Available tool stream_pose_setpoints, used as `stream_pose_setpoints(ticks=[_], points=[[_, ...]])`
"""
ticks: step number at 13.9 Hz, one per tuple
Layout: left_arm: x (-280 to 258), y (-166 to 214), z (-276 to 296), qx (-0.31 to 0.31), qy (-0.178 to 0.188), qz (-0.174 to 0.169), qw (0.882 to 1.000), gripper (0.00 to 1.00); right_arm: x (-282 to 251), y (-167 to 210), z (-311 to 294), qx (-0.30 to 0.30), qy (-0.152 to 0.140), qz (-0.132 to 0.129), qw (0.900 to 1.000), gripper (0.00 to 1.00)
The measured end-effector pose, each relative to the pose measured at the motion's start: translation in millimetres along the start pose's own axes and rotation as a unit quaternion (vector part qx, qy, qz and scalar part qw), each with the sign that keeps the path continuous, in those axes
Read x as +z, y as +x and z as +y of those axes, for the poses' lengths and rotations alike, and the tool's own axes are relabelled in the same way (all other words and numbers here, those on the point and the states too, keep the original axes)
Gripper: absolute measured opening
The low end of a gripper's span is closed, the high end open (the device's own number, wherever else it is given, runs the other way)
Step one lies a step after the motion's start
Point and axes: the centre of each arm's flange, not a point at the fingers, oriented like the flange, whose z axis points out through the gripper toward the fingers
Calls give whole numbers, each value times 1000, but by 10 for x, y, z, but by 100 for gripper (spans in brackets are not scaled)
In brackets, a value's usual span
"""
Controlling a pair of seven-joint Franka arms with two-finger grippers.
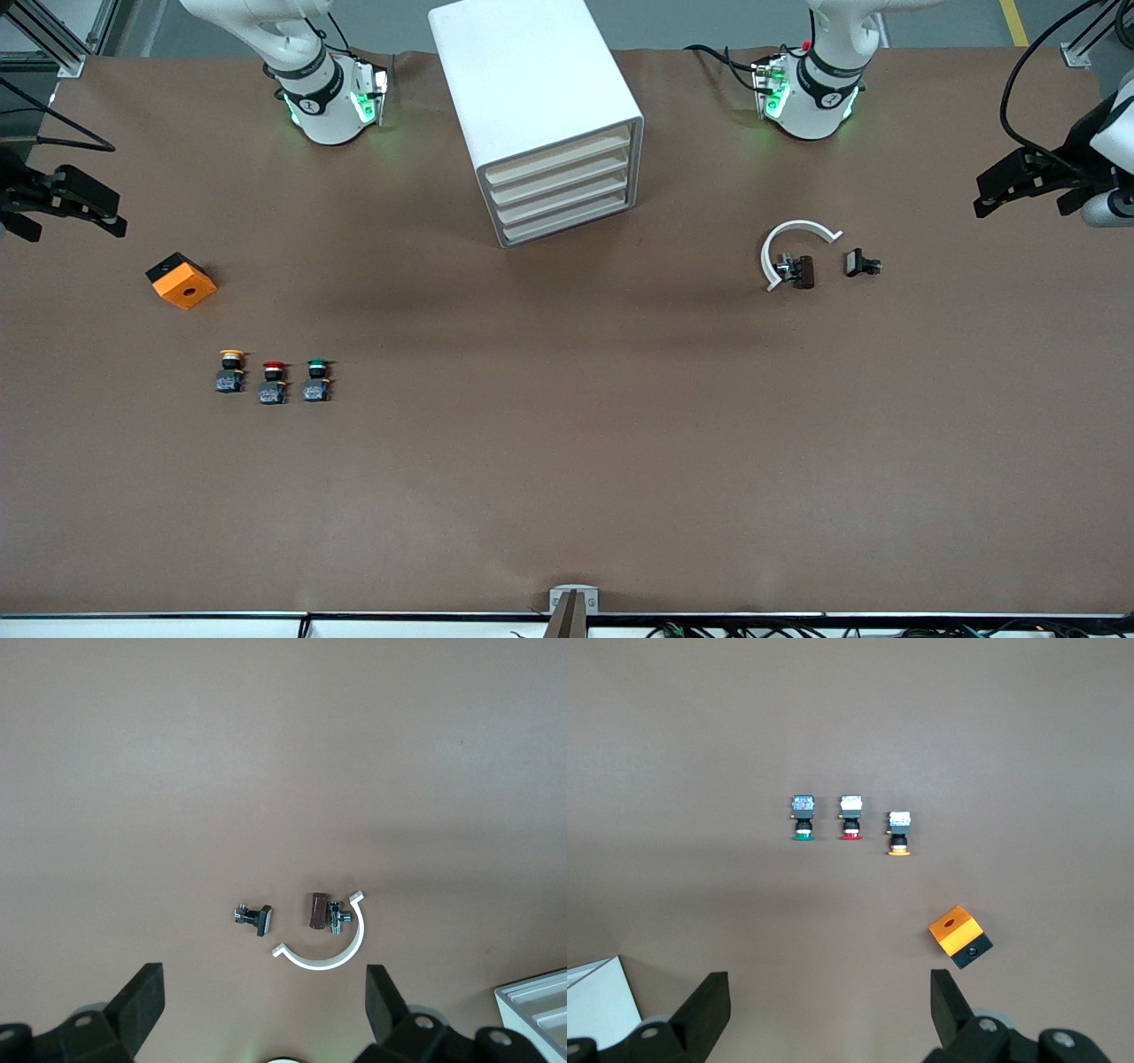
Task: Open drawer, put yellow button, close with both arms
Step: 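Move the left gripper toward the white cabinet's drawer front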
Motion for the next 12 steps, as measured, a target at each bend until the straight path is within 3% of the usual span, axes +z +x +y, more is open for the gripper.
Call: stream_pose_setpoints(ticks=[6, 12], points=[[40, 23, 0, 0, 0, -4, 1000, 100, 0, 0, 0, 0, 0, 0, 1000, 100], [626, 395, 49, -8, -2, -40, 999, 100, -2, 0, -1, 0, 0, 0, 1000, 100]])
